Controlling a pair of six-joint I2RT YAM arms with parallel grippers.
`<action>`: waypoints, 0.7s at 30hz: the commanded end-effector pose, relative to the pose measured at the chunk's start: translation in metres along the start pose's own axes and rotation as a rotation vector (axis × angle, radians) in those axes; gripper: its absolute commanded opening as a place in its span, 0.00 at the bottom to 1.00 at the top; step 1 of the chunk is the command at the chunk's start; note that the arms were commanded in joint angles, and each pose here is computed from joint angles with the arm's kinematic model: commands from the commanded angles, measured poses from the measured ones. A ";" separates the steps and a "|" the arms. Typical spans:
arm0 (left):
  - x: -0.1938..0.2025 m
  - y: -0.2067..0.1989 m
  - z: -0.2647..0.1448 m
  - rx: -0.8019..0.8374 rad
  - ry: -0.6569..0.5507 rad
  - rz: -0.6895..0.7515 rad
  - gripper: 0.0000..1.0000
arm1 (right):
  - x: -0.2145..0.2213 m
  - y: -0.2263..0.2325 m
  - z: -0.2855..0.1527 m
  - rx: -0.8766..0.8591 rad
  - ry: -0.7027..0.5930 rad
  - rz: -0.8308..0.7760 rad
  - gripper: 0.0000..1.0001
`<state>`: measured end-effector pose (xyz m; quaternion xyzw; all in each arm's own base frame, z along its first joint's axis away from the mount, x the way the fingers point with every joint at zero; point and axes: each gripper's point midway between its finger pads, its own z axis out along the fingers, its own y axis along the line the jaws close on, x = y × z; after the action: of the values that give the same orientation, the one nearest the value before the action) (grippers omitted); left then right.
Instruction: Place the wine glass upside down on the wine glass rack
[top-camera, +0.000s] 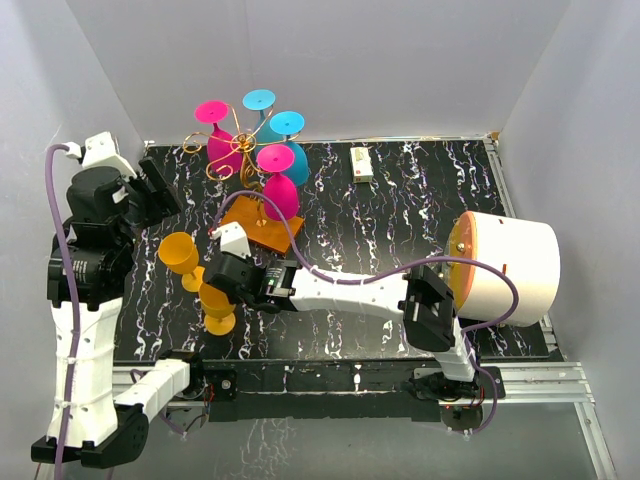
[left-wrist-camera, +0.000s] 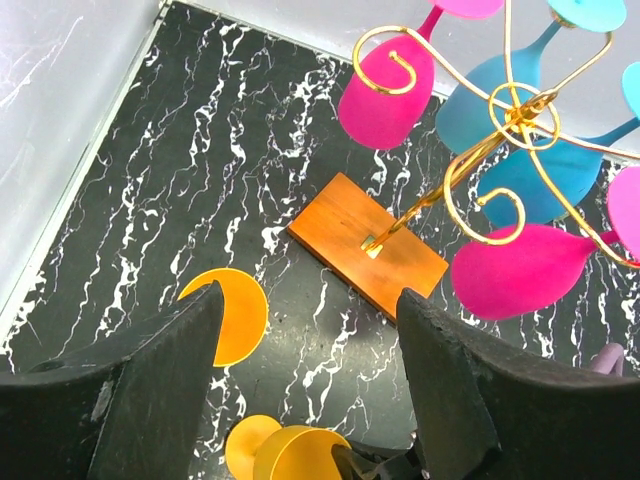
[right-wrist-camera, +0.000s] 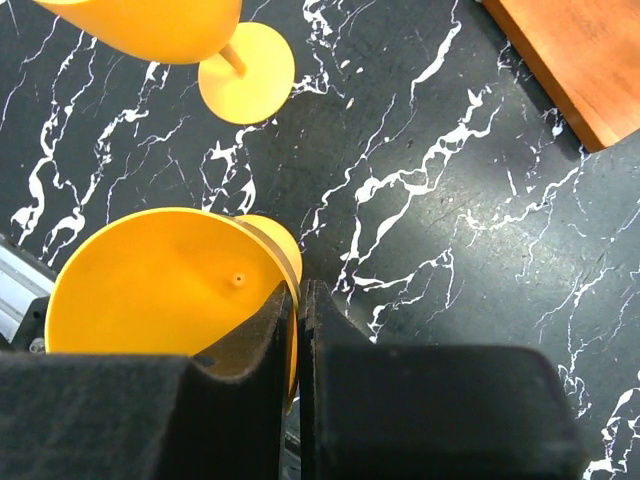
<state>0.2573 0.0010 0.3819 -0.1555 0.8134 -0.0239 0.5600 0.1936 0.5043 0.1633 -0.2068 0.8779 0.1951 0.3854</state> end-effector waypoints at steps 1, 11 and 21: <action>-0.025 -0.009 -0.016 0.046 -0.067 -0.013 0.68 | -0.044 0.001 -0.027 -0.001 -0.124 0.043 0.00; -0.029 -0.081 -0.033 0.443 -0.016 -0.006 0.69 | -0.104 -0.036 -0.110 -0.084 -0.461 0.170 0.00; -0.009 -0.100 -0.024 0.521 0.093 -0.119 0.72 | -0.125 -0.093 -0.166 -0.030 -0.705 0.306 0.00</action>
<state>0.2607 -0.0842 0.4277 -0.0395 0.7902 -0.2378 0.5634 0.2101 0.3855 0.3128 -0.0628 0.7511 0.3034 0.5829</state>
